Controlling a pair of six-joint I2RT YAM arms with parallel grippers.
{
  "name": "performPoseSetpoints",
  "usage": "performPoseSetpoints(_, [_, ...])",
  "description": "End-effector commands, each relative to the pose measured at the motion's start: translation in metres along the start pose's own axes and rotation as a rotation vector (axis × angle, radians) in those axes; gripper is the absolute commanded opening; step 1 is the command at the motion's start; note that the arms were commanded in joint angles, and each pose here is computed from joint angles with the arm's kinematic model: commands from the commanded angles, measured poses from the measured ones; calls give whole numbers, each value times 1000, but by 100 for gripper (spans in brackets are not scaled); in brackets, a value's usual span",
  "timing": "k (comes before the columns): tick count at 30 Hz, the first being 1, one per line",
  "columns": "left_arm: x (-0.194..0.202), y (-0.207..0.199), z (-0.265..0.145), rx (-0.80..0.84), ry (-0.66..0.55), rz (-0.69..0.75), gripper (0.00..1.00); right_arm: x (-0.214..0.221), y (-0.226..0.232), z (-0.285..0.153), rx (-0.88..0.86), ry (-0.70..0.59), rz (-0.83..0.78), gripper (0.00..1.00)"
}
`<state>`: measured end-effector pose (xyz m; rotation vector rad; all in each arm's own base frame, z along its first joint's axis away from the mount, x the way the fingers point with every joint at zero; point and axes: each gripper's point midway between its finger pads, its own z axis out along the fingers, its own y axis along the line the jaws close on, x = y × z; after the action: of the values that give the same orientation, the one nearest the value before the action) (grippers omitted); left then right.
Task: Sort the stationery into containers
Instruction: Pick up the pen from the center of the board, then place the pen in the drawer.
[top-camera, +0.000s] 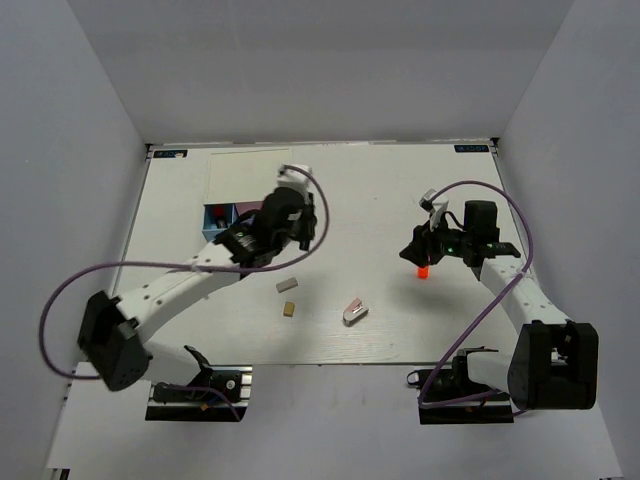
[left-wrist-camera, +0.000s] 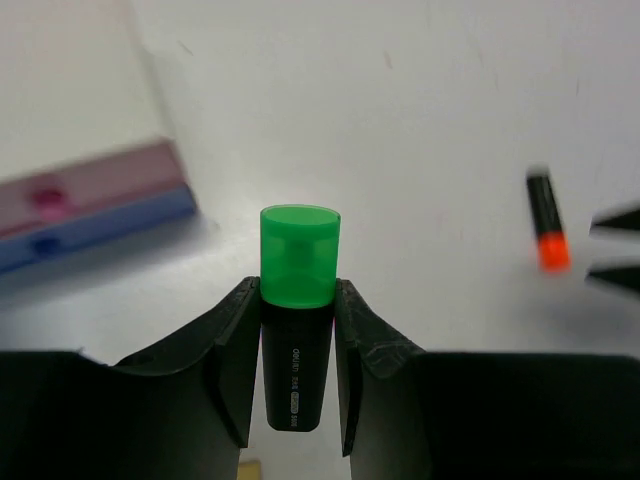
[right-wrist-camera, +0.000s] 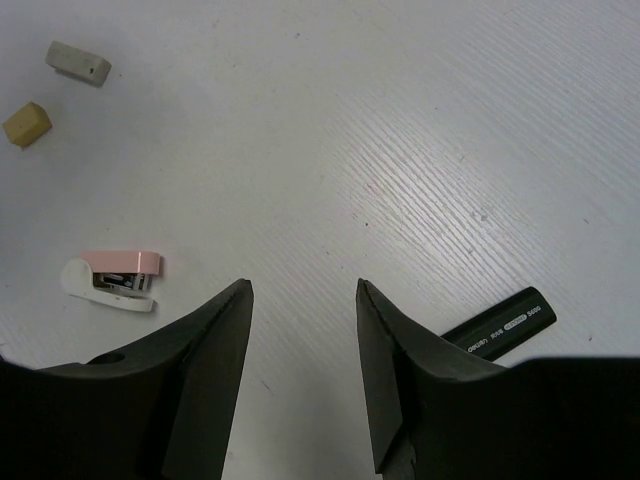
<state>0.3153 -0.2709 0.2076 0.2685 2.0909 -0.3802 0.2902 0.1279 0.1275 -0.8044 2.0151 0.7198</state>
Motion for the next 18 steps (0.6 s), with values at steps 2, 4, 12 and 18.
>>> performPoseSetpoints(2, [-67, 68, -40, -271, -298, -239, 0, -9, 3, -1, -25, -40, -62, 52])
performPoseSetpoints(4, [-70, 94, -50, -358, -346, -277, 0, -7, 3, 0, -30, -36, -57, 52])
performPoseSetpoints(12, [-66, 173, -84, -629, -544, -439, 0, -6, 3, 1, -32, -38, -74, 52])
performPoseSetpoints(18, [-73, 204, -96, -731, -658, -578, 0, -1, 4, 1, -32, -31, -75, 52])
